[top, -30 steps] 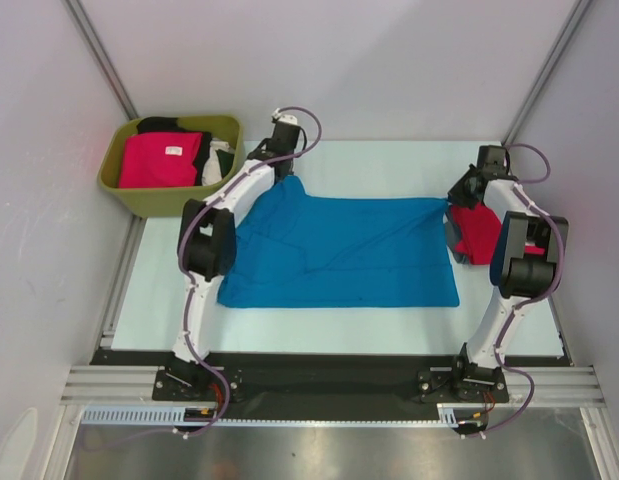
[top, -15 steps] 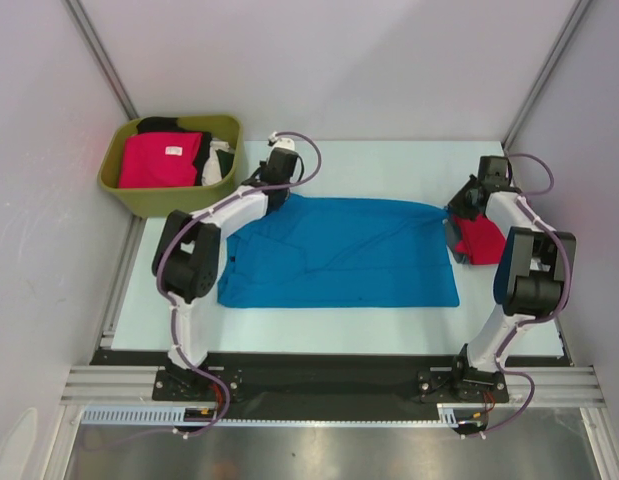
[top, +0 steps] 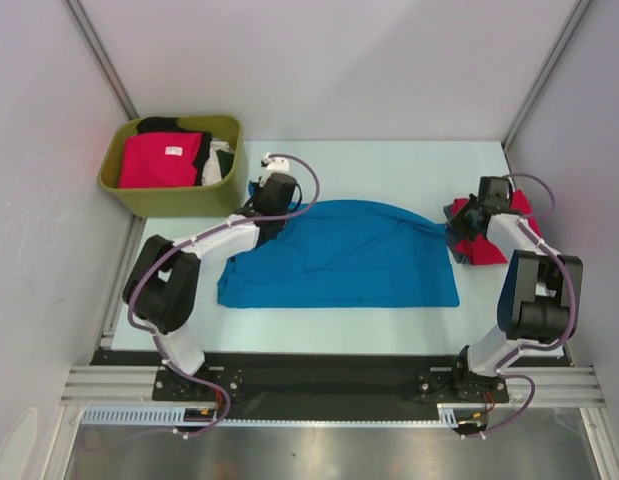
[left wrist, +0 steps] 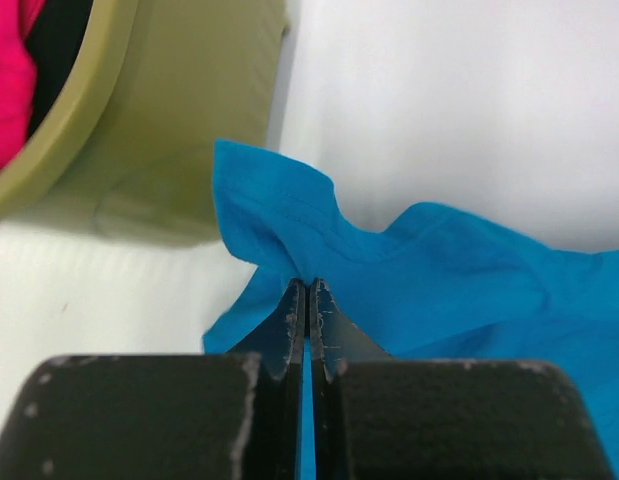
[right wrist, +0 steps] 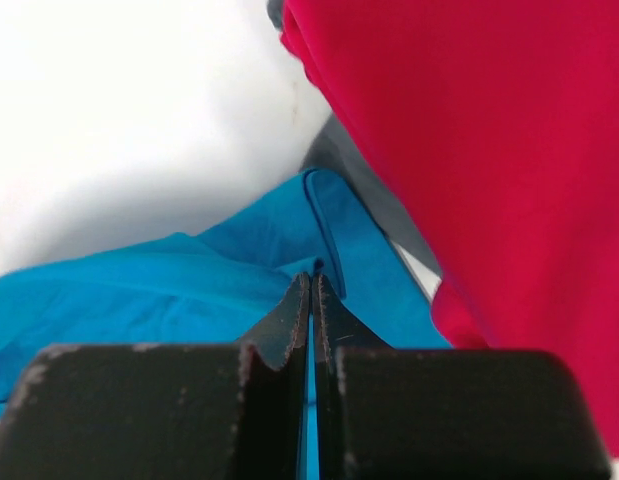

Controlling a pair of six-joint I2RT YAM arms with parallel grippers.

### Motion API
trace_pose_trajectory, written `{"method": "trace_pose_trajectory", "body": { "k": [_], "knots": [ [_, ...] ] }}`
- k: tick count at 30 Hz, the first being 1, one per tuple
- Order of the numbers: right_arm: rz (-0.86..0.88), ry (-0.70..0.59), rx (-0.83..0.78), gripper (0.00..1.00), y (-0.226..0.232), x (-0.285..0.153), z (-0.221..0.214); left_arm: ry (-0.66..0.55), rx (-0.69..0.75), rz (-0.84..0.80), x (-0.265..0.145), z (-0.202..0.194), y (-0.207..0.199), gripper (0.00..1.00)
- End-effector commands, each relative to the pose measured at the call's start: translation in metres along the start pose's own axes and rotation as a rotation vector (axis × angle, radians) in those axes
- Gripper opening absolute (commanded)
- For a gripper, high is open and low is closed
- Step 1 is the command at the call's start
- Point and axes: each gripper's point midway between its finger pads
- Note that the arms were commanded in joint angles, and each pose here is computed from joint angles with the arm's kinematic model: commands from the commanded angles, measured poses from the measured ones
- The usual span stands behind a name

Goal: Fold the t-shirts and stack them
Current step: Fold the tshirt

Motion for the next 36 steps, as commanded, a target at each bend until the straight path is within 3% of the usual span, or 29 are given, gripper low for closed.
{"method": "trace_pose_trajectory", "body": {
  "k": [1, 17, 29, 32, 34, 35, 36],
  "knots": [
    [0.023, -0.068, 0.008, 0.0, 0.002, -0.015, 0.011, -0.048, -0.073, 0.067, -0.019, 0.007, 0.025, 0.0],
    [-0.05, -0.105, 0.068, 0.0, -0.034, -0.025, -0.003, -0.07, -0.13, 0.142, -0.065, -0.039, 0.036, 0.0],
    [-0.082, -0.123, 0.118, 0.0, -0.047, -0.019, -0.007, -0.025, -0.167, 0.227, -0.088, -0.08, 0.035, 0.07],
    [-0.103, -0.167, 0.14, 0.04, -0.055, -0.023, -0.007, -0.036, -0.185, 0.236, -0.095, -0.085, 0.039, 0.21],
    [-0.094, -0.209, 0.15, 0.13, -0.054, -0.032, -0.003, -0.054, -0.176, 0.262, -0.104, -0.087, 0.045, 0.49],
    [-0.09, -0.226, 0.151, 0.34, -0.056, -0.034, -0.004, -0.071, -0.215, 0.268, -0.109, -0.083, 0.047, 0.57],
    [-0.101, -0.255, 0.164, 0.44, -0.059, -0.037, -0.002, -0.079, -0.222, 0.272, -0.112, -0.081, 0.049, 0.64]
  ]
}}
Point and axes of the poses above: each gripper's point midway between its finger pads, its own x axis out along the fingers, its own y axis along the line the jaws close on, z = x × y, and after that the axes turned 4 degrees about x, right-handed
